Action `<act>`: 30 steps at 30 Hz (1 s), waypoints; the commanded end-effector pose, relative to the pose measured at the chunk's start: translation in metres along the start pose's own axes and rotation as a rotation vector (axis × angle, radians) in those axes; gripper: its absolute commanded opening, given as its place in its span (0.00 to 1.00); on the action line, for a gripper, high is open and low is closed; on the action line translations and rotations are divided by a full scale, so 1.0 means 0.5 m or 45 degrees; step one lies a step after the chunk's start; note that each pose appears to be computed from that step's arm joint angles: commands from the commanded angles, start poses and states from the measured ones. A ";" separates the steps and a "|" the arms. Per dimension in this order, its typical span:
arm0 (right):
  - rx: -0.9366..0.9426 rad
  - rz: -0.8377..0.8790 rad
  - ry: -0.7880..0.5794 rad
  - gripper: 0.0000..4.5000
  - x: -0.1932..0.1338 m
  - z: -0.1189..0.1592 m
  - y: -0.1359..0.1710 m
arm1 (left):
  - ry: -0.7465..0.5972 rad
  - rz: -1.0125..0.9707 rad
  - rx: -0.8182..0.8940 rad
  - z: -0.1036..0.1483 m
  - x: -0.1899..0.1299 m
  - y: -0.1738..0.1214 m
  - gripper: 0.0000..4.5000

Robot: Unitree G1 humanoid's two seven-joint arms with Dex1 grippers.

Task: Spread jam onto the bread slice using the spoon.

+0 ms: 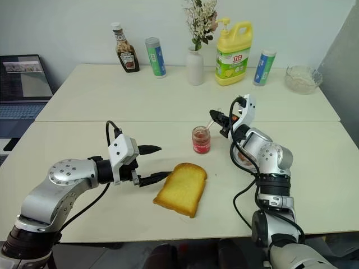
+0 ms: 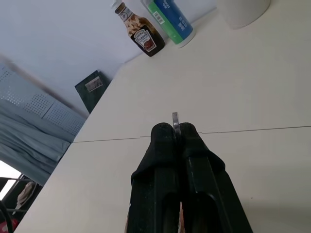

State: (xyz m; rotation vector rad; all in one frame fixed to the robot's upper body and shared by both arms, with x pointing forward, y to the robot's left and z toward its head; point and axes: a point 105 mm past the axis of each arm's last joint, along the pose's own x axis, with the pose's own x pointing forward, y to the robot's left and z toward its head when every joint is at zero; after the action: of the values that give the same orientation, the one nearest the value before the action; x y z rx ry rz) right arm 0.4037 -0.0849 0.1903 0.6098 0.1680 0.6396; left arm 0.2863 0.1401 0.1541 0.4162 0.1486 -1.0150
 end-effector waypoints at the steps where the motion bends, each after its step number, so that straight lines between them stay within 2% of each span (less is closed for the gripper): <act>1: -0.009 0.065 -0.108 0.01 -0.006 0.055 0.035 | -0.034 -0.001 0.056 0.019 0.000 0.003 1.00; 11: 0.098 0.047 -0.138 0.01 -0.016 0.070 0.027 | -0.056 0.005 0.045 0.025 0.000 0.005 1.00; 20: 0.267 0.045 -0.174 0.01 -0.033 0.082 0.021 | -0.164 0.009 0.002 0.053 0.003 0.011 1.00; 30: 0.427 0.040 -0.228 0.01 -0.043 0.087 0.016 | -0.208 0.001 -0.031 0.062 0.008 0.015 1.00</act>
State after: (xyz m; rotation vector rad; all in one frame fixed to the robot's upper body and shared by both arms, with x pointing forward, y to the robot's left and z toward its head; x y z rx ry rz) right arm 0.4005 -0.1122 0.2094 0.9816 0.1676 0.5534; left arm 0.2913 0.1274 0.1732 0.3165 0.0550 -1.0487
